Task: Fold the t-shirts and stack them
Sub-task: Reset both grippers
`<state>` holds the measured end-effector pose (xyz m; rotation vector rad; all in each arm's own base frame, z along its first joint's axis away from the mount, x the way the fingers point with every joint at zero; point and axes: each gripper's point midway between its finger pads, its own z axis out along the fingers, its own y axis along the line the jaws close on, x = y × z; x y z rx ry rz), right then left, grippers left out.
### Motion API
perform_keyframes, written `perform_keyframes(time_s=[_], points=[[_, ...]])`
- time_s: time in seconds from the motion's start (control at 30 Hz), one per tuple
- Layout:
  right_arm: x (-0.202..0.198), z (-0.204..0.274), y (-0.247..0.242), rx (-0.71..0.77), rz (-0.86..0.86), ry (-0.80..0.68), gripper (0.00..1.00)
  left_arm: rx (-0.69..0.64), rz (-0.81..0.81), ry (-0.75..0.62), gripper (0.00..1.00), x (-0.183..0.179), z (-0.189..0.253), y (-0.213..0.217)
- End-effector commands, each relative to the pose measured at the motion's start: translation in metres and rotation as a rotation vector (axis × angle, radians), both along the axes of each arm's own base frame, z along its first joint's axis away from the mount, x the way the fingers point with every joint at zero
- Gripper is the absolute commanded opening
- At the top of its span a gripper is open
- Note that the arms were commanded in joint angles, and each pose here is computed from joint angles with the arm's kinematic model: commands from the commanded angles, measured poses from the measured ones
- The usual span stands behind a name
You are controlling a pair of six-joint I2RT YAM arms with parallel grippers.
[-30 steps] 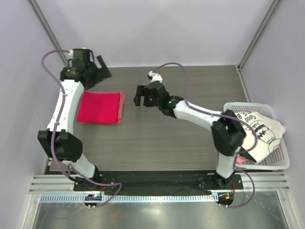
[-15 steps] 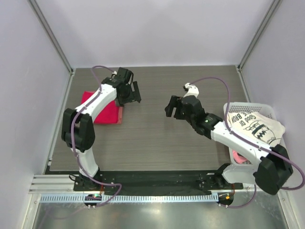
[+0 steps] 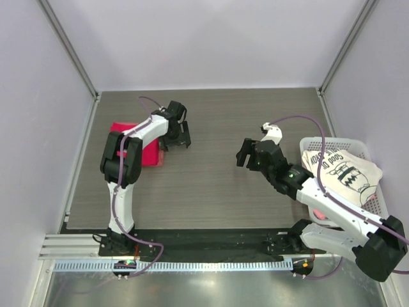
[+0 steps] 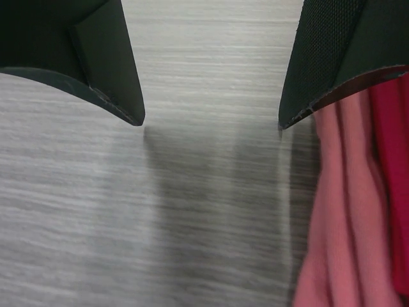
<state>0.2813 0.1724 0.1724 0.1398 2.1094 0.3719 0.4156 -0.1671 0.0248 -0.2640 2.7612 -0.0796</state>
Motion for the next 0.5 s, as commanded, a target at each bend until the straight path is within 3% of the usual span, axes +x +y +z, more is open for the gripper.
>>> perform_keyframes(time_s=[0.0, 0.27, 0.33, 0.4, 0.43, 0.47], points=[[-0.002, 0.01, -0.014, 0.0, -0.052, -0.043, 0.79, 0.081, 0.037, -0.082, 0.85, 0.023, 0.008, 0.032], [-0.003, 0.004, -0.024, -0.021, -0.082, -0.042, 0.8, 0.045, 0.209, -0.123, 0.86, 0.009, 0.016, 0.108], [-0.002, 0.002, -0.027, -0.037, -0.092, -0.042, 0.83, 0.015, 0.2, -0.144, 0.86, -0.001, 0.018, 0.1], [0.001, -0.001, -0.029, -0.061, -0.094, -0.049, 0.86, -0.099, 0.12, -0.265, 0.89, -0.002, 0.047, 0.056], [0.002, -0.003, -0.029, -0.082, -0.083, -0.055, 0.87, -0.105, 0.092, -0.259, 0.91, -0.021, 0.039, 0.046], [0.004, -0.003, -0.032, -0.096, -0.094, -0.058, 0.89, -0.121, 0.044, -0.322, 0.94, -0.031, 0.059, 0.024]])
